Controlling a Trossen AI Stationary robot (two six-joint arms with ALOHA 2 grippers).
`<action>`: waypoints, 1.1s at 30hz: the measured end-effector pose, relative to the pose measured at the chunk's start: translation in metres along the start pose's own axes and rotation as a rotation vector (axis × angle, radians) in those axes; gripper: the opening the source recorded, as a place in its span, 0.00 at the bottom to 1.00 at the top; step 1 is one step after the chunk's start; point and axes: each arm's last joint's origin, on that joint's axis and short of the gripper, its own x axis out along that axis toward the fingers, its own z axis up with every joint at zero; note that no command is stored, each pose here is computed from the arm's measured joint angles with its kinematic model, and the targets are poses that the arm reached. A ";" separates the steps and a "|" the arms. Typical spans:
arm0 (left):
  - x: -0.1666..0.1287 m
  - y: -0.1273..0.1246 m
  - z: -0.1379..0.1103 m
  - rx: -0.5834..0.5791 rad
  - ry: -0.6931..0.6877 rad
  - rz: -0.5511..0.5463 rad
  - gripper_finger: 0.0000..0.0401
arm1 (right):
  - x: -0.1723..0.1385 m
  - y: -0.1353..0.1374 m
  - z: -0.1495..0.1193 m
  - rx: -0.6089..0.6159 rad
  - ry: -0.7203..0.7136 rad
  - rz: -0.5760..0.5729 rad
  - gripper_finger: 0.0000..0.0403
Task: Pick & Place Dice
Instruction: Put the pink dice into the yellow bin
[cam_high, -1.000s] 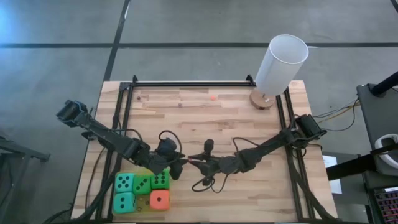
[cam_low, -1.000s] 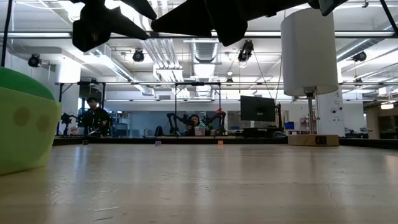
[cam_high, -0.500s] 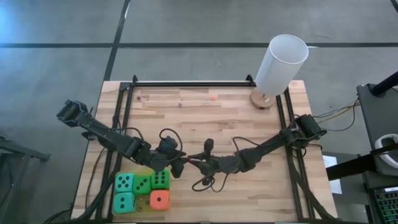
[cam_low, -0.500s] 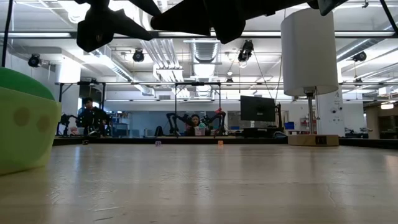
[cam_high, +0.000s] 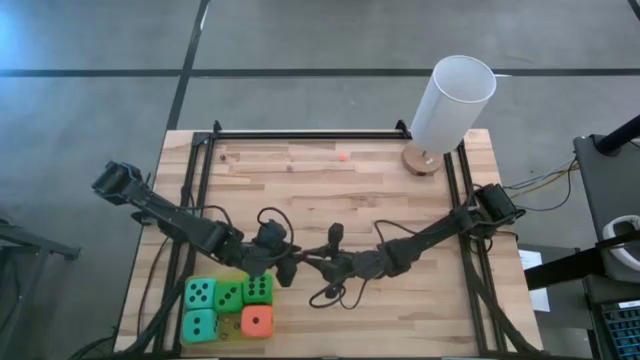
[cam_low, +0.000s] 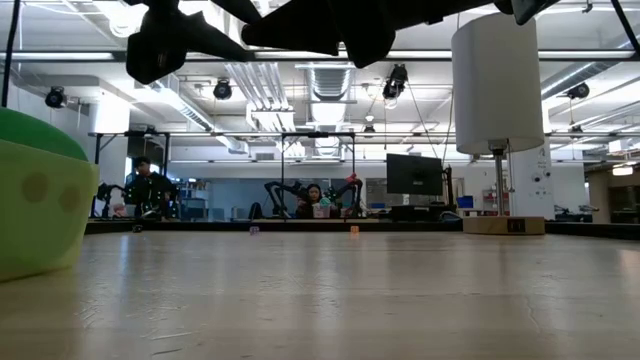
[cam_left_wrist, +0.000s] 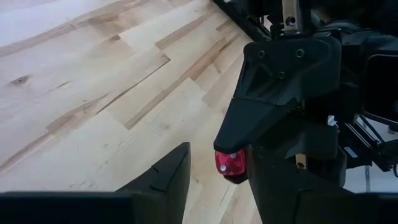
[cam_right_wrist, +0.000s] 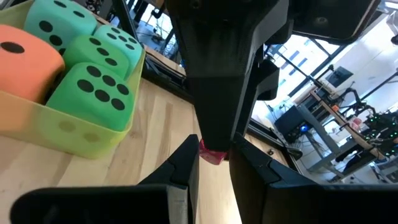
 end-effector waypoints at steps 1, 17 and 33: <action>0.002 0.000 -0.001 0.001 0.003 0.000 0.38 | 0.000 0.000 0.000 -0.001 0.001 0.001 0.15; 0.009 -0.001 0.001 -0.016 0.021 -0.024 0.25 | 0.000 0.000 -0.001 0.000 0.003 -0.001 0.15; 0.009 0.000 0.001 -0.015 0.022 -0.020 0.15 | 0.000 -0.001 0.000 0.012 -0.001 -0.001 0.33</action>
